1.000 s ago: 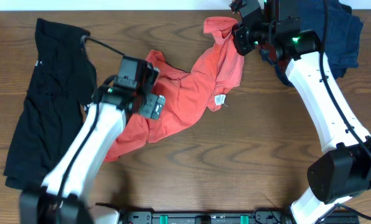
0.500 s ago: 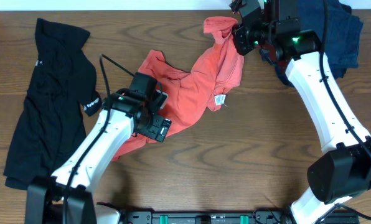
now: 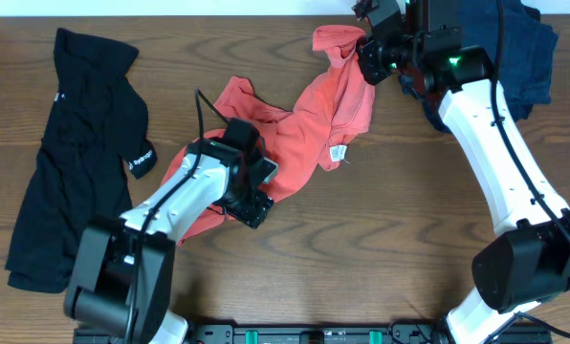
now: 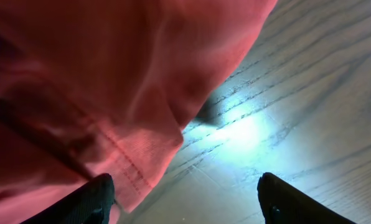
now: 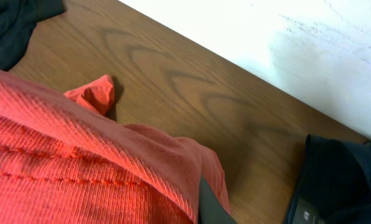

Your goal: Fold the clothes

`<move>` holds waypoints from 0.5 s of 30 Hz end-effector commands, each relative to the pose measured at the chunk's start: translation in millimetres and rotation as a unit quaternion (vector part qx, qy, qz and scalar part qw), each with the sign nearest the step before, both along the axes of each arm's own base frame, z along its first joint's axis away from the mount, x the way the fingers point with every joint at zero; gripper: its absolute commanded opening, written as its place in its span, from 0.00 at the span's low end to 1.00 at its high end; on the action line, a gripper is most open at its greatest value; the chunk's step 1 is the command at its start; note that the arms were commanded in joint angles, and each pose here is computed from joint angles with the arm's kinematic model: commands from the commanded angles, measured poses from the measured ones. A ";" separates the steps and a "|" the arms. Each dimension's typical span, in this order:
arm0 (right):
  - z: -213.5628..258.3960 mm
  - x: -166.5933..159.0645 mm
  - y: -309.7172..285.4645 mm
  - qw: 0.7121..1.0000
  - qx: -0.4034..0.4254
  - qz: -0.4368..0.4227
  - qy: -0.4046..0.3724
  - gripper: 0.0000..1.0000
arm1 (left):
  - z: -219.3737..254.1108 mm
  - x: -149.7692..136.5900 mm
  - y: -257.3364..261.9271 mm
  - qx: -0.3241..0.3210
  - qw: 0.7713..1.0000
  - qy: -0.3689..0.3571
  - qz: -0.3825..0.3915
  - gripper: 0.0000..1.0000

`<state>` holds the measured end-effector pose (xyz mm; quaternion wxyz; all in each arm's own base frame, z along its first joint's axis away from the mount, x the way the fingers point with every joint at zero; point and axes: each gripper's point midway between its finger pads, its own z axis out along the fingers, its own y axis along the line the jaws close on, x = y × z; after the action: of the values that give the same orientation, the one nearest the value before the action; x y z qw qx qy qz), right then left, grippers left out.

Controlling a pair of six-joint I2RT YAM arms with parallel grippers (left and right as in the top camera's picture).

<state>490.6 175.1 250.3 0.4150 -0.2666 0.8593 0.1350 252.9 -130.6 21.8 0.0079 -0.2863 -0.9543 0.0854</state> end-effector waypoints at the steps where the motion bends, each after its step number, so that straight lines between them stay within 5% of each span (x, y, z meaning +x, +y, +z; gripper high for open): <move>1: 9.7 1.6 0.6 1.000 0.004 0.005 -0.012 0.05 | -9.0 -5.4 5.1 0.015 1.000 0.014 -0.008 0.75; 15: 8.8 0.9 0.4 1.000 0.004 0.005 -0.010 0.05 | -27.2 -0.7 20.0 0.054 0.998 -0.011 0.004 0.64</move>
<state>490.5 174.9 250.1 0.4147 -0.2664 0.8595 0.1350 260.4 -118.0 4.1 -0.0041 -0.2818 -0.9585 0.0439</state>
